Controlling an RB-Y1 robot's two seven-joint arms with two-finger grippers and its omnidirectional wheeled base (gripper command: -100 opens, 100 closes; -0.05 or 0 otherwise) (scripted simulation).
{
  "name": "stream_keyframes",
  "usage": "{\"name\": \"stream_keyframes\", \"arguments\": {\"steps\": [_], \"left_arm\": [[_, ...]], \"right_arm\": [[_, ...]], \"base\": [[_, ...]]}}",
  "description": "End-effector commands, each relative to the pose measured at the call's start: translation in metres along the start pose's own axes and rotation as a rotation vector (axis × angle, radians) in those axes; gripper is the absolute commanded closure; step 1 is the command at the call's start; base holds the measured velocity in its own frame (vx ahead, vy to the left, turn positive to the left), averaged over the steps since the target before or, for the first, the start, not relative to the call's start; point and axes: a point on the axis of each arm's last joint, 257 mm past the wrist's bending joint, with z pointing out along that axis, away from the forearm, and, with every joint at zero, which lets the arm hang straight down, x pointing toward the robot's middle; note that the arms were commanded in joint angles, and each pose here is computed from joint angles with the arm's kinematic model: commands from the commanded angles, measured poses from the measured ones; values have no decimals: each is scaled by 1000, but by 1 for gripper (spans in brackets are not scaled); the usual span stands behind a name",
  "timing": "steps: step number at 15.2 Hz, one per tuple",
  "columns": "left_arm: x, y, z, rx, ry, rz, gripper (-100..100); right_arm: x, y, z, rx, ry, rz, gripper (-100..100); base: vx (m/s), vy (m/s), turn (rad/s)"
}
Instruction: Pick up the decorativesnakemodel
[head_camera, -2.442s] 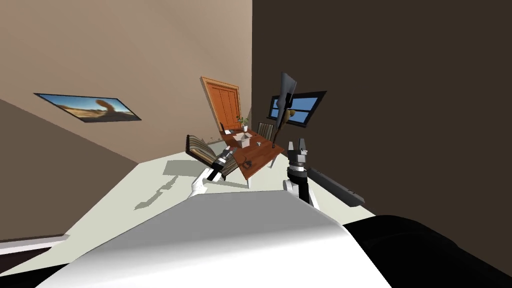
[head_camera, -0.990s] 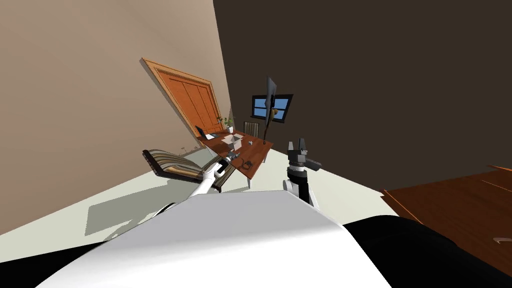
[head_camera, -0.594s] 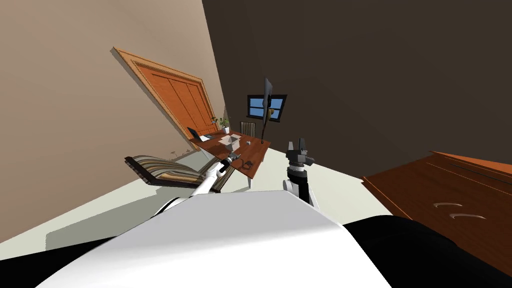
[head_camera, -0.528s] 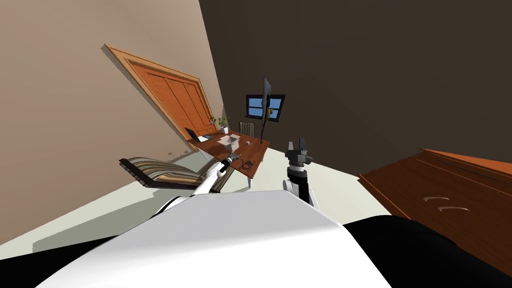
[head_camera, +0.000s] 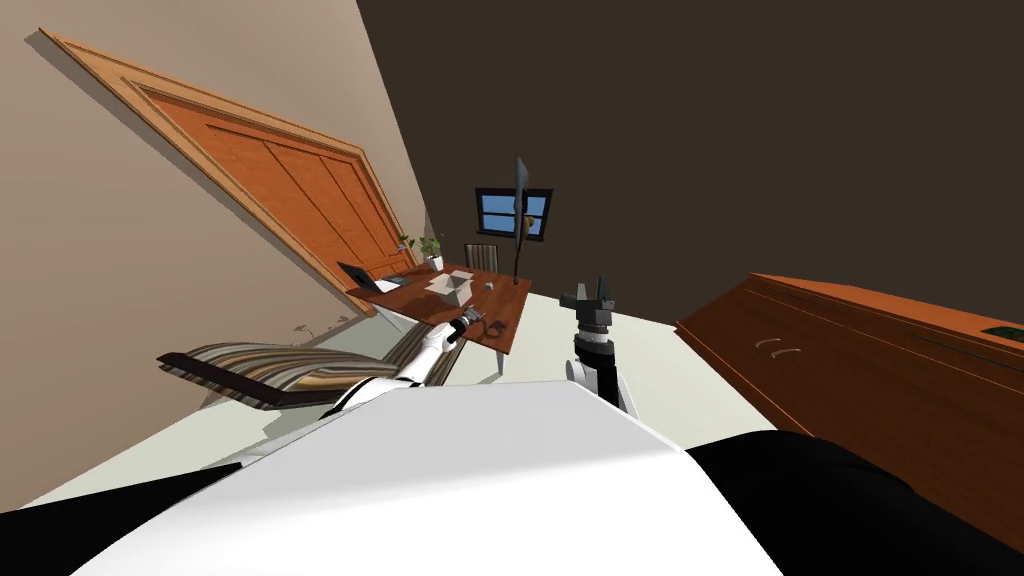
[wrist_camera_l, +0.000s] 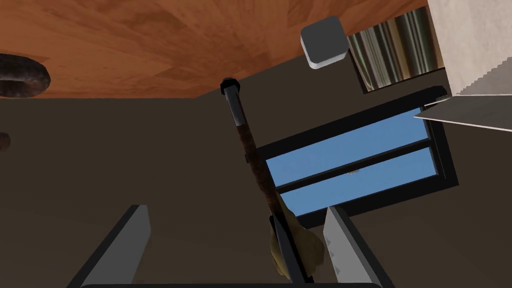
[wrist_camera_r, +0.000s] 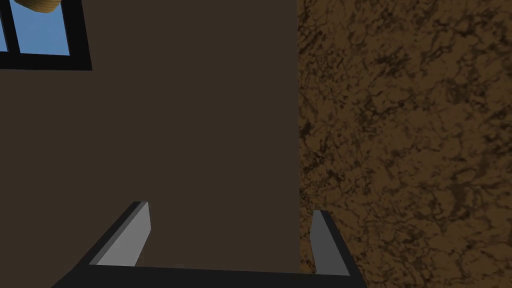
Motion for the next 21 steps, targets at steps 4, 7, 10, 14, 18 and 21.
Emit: {"name": "stream_keyframes", "arguments": {"steps": [4, 7, 10, 14, 18, 21], "left_arm": [[19, -25, 7, 40, 64, 51, -100], [24, -38, 11, 62, 86, 75, -100], [28, -53, 14, 85, 104, 94, -100], [32, -87, 19, 133, 131, 120, -100], [31, -140, 23, 202, 149, 125, -100], [30, -147, 24, 211, 149, 122, -100]], "right_arm": [[0, 0, 0, 0, 0, 0, 0], [0, 0, 0, 0, 0, 0, 0], [0, 0, 0, 0, 0, 0, 0], [0, 0, 0, 0, 0, 0, 0], [0, 0, 0, 0, 0, 0, 0], [0, 0, 0, 0, 0, 0, 0]], "base": [[-20, 131, -202], [-13, 59, -110], [-20, 102, -160], [-31, 121, -174], [-17, 94, -107], [-25, 104, -92]]}}
